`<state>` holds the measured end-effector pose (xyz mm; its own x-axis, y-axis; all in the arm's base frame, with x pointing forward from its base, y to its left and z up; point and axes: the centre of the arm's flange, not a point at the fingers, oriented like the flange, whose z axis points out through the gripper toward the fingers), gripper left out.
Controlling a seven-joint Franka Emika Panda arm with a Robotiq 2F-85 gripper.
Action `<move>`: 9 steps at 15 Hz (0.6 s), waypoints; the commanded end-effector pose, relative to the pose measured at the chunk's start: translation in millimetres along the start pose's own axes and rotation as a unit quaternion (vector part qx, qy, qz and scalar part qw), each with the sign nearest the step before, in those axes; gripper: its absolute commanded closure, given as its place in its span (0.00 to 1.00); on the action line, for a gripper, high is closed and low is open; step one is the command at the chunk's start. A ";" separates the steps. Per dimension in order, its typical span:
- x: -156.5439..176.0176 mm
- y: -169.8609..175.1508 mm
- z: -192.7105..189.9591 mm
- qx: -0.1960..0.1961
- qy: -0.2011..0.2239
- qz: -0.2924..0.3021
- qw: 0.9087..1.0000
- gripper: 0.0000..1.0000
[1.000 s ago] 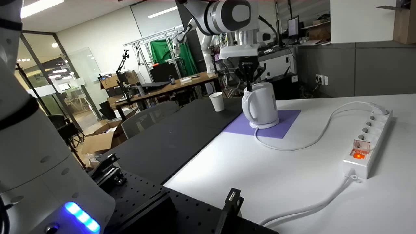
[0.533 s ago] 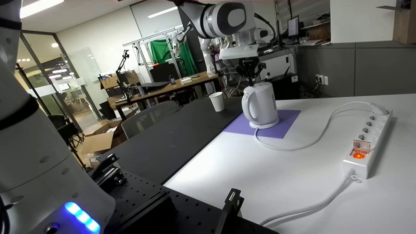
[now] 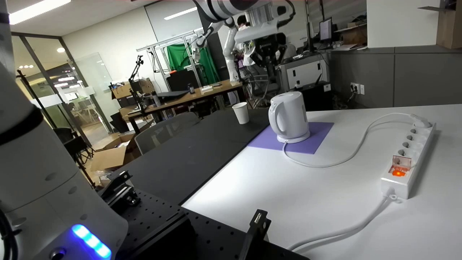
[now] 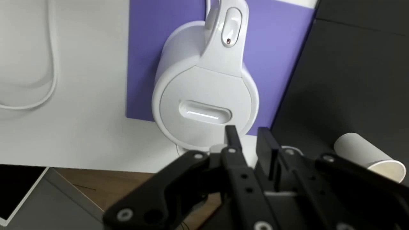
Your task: Turn on the electric kettle
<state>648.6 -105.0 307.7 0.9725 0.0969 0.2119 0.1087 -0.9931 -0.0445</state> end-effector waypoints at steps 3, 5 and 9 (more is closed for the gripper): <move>-18.3 -9.6 -79.2 -0.045 -0.023 -0.020 0.999 0.32; -22.4 -9.9 -93.7 -0.055 -0.026 -0.024 0.998 0.20; -12.6 -5.4 -89.5 -0.044 -0.019 -0.037 0.998 0.18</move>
<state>617.3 -106.8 392.6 0.9696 0.1714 0.1748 0.1638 -0.9848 0.0569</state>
